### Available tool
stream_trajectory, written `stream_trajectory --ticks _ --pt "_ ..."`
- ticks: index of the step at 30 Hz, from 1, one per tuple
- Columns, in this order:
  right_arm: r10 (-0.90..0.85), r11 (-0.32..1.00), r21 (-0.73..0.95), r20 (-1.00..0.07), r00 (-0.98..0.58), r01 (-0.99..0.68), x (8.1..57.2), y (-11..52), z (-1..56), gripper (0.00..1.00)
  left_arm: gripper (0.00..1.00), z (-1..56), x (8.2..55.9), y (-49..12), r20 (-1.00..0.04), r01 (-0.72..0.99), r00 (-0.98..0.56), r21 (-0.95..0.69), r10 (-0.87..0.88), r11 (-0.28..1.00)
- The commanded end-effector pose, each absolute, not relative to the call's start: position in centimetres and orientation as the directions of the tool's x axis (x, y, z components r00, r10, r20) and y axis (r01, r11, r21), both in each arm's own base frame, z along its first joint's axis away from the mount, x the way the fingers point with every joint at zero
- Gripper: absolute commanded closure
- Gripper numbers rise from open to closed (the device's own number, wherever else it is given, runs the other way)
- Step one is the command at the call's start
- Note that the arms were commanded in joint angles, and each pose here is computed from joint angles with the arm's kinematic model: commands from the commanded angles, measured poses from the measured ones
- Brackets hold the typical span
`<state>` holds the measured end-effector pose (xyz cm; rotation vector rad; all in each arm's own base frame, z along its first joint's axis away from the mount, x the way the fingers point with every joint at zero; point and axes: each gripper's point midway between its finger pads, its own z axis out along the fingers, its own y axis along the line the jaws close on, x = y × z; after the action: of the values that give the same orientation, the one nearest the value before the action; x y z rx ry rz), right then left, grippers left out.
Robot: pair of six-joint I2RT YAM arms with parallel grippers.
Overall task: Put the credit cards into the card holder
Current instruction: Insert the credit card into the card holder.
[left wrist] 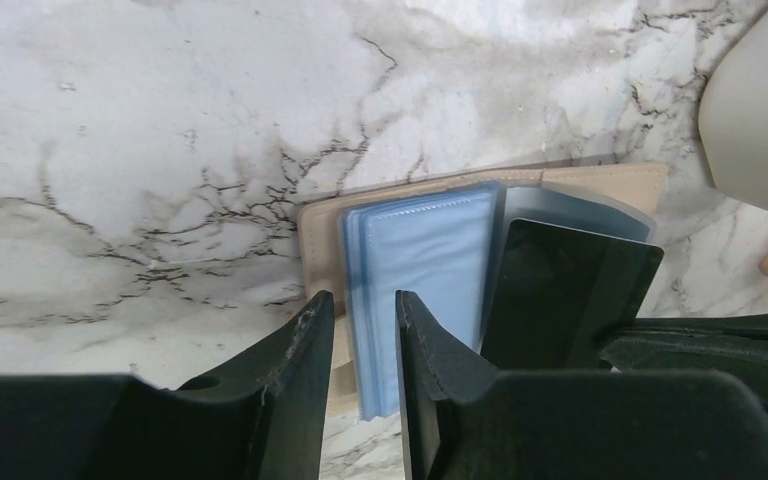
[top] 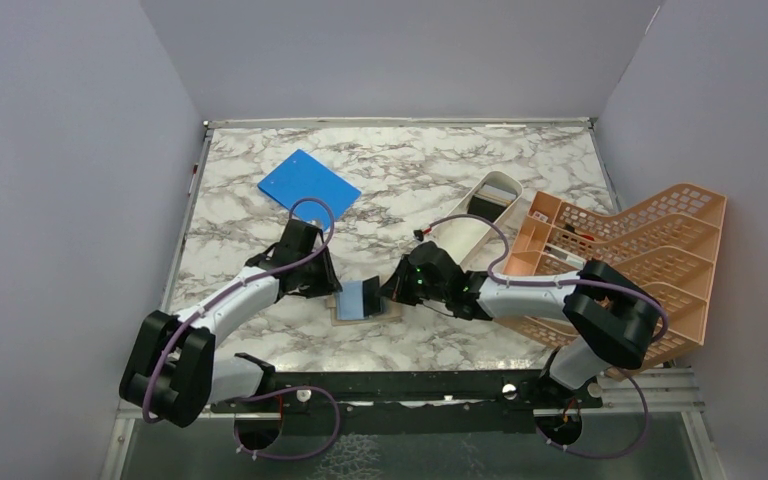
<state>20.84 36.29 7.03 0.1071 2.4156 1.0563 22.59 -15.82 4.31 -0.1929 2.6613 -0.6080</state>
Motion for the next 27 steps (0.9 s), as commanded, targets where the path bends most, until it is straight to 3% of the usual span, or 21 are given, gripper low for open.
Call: stream_trajectory --ticks 1,6,27 --pt "0.305 0.711 0.698 -0.419 -0.855 -0.088 21.4 35.6 6.1 0.99 0.68 5.2 23.4 -14.5 -0.413 -0.061 -0.882 -0.378 -0.227 0.924" --pt "0.305 0.726 0.682 -0.431 -0.849 -0.085 21.6 35.3 5.8 0.99 0.77 4.3 23.1 -14.3 -0.388 -0.075 -0.894 -0.365 -0.225 0.928" --pt "0.291 0.654 0.750 -0.367 -0.883 -0.096 20.8 37.3 5.0 0.99 0.84 2.2 22.2 -14.9 -0.341 -0.095 -0.908 -0.394 -0.241 0.914"
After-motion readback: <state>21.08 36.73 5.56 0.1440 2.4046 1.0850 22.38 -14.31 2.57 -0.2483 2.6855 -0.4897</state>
